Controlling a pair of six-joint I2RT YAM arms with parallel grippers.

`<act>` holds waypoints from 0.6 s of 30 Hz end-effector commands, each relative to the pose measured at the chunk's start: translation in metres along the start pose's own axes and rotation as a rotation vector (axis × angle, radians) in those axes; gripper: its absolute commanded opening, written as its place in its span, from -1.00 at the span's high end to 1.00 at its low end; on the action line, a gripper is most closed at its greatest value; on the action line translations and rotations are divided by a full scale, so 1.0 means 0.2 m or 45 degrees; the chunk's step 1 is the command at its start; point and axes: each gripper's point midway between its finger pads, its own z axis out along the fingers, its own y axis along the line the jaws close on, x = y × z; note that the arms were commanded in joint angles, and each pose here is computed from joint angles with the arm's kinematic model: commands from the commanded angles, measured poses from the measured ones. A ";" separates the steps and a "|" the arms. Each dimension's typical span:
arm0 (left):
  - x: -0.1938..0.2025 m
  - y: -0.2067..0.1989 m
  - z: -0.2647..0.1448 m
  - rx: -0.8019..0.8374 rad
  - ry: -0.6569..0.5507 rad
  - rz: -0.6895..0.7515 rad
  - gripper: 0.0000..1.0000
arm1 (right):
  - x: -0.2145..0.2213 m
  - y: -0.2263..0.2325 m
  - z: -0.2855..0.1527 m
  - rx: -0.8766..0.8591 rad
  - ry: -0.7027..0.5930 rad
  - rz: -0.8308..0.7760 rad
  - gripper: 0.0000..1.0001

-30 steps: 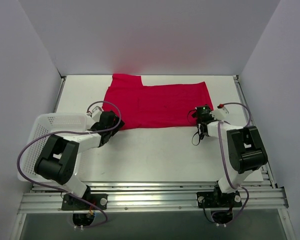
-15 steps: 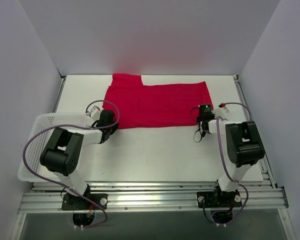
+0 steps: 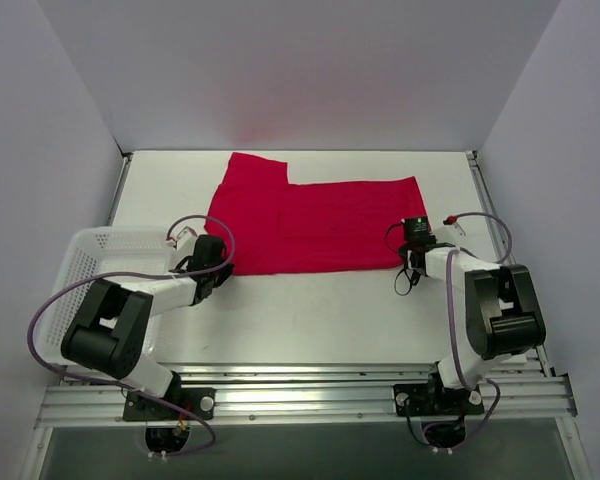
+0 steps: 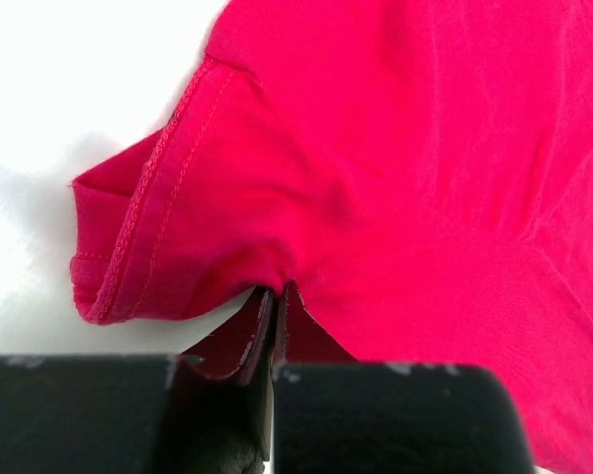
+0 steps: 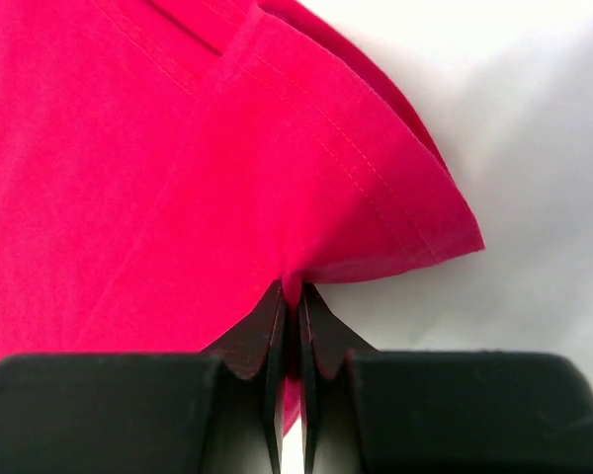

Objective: Fold and stack the t-shirts
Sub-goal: Fold the flattened tshirt in 1/3 of the way

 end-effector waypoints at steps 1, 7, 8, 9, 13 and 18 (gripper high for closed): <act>0.05 0.12 -0.09 -0.071 0.038 0.028 0.95 | -0.07 -0.12 -0.12 0.074 -0.024 -0.025 1.00; 0.05 0.16 -0.22 -0.063 0.017 0.013 0.95 | -0.09 -0.25 -0.23 0.098 -0.037 -0.051 1.00; 0.06 0.18 -0.24 -0.067 0.017 0.010 0.95 | -0.09 -0.27 -0.25 0.110 -0.035 -0.053 1.00; 0.06 0.19 -0.26 -0.067 0.015 0.009 0.95 | -0.07 -0.30 -0.25 0.118 -0.026 -0.058 1.00; 0.05 0.21 -0.35 -0.048 0.001 -0.003 0.95 | -0.06 -0.34 -0.30 0.095 -0.024 -0.051 1.00; 0.08 0.28 -0.42 -0.055 0.021 -0.005 0.79 | -0.07 -0.39 -0.36 0.092 -0.024 -0.066 -0.15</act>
